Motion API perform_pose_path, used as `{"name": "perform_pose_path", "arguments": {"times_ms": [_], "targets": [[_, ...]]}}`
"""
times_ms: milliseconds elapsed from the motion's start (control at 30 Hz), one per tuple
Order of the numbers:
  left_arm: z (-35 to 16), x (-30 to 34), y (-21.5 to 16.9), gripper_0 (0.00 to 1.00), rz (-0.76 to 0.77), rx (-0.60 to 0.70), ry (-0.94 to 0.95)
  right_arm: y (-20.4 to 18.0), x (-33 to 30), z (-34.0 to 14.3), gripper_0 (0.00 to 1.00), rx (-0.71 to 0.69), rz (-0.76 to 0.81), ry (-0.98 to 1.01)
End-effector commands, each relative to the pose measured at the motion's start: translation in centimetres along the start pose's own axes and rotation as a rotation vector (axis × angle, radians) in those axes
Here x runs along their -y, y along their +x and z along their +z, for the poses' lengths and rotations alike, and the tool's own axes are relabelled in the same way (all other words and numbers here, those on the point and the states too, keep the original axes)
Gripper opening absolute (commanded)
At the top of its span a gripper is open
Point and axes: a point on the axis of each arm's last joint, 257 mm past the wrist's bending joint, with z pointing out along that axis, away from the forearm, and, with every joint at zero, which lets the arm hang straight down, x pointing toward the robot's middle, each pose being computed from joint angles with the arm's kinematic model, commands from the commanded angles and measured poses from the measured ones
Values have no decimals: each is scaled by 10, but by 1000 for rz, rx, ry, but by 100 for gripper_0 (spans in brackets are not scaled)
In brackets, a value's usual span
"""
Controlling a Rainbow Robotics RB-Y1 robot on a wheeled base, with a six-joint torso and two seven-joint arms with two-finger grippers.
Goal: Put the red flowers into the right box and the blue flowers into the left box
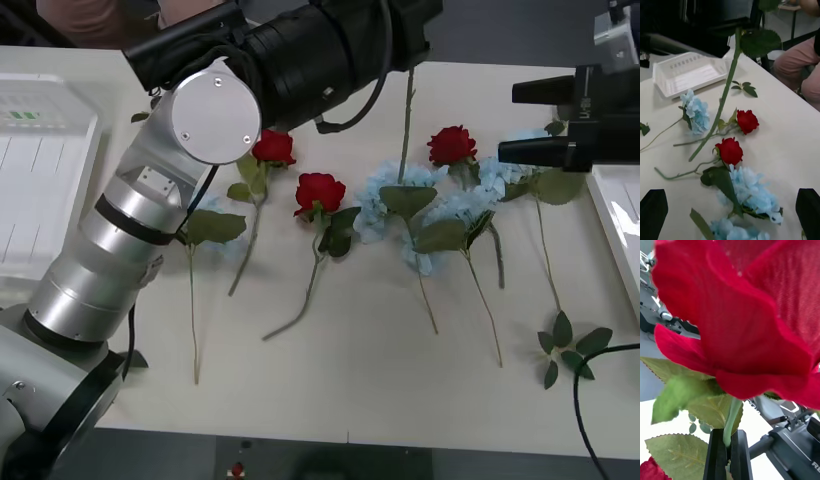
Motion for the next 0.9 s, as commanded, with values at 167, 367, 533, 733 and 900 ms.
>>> {"name": "perform_pose_path", "arguments": {"times_ms": [167, 367, 533, 733, 900], "targets": [[4, 17, -23, 0, -5, 34, 32, -37, 14, 42, 100, 61, 12, -3], [4, 17, -23, 0, -5, 34, 32, -47, 20, 69, 100, 86, 34, -8], [4, 17, -23, 0, -5, 34, 32, -50, 20, 89, 100, 95, 52, -22], [4, 17, -23, 0, -5, 34, 32, -50, 16, 104, 27, 91, 62, -25], [4, 17, -23, 0, -5, 34, 32, -50, 13, 107, 2, 91, 77, -34]]}}
